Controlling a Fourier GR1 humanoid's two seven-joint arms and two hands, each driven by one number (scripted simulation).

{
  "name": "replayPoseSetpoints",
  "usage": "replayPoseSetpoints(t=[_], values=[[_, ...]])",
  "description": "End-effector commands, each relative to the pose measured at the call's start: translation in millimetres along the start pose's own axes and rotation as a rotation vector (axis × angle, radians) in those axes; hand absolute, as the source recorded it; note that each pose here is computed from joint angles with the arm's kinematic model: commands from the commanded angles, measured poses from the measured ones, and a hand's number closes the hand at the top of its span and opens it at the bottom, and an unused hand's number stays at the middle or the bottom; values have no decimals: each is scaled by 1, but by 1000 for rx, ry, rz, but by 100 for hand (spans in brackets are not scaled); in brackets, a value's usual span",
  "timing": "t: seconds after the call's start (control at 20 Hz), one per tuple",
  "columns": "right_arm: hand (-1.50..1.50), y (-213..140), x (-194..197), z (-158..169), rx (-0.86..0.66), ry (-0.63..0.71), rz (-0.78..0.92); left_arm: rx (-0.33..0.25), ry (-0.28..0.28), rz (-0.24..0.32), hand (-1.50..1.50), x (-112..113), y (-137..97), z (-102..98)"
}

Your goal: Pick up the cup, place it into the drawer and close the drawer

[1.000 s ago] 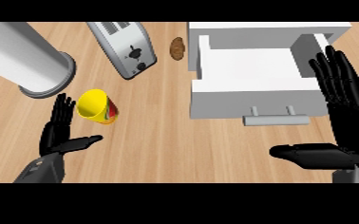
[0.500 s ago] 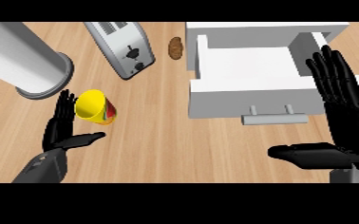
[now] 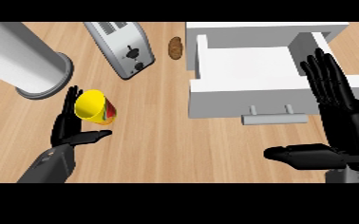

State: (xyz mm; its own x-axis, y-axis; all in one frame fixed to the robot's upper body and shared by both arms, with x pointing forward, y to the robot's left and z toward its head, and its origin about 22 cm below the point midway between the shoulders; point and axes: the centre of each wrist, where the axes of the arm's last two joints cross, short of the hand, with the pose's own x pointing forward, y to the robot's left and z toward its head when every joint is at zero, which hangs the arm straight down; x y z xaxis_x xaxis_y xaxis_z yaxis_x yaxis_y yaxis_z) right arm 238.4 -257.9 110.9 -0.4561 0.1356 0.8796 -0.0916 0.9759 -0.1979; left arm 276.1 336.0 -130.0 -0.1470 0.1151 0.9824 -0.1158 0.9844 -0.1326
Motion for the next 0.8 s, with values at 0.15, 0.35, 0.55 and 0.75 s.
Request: replayPoseSetpoints(t=[0.15,0.35,0.55,0.75], values=[[-150,10,5,-8,3,12,-20,-107,-79,174,-150,4,-20,-19],[-150,-7,-6,-7,-18,14,-20,-158,-85,237,150,-6,-24,-3],[-150,-8,6,-2,5,19,-8,-169,-92,324,150,4,-28,-21],[-150,-3,-1,-5,4,22,1,-187,-145,335,150,1,-32,-18]])
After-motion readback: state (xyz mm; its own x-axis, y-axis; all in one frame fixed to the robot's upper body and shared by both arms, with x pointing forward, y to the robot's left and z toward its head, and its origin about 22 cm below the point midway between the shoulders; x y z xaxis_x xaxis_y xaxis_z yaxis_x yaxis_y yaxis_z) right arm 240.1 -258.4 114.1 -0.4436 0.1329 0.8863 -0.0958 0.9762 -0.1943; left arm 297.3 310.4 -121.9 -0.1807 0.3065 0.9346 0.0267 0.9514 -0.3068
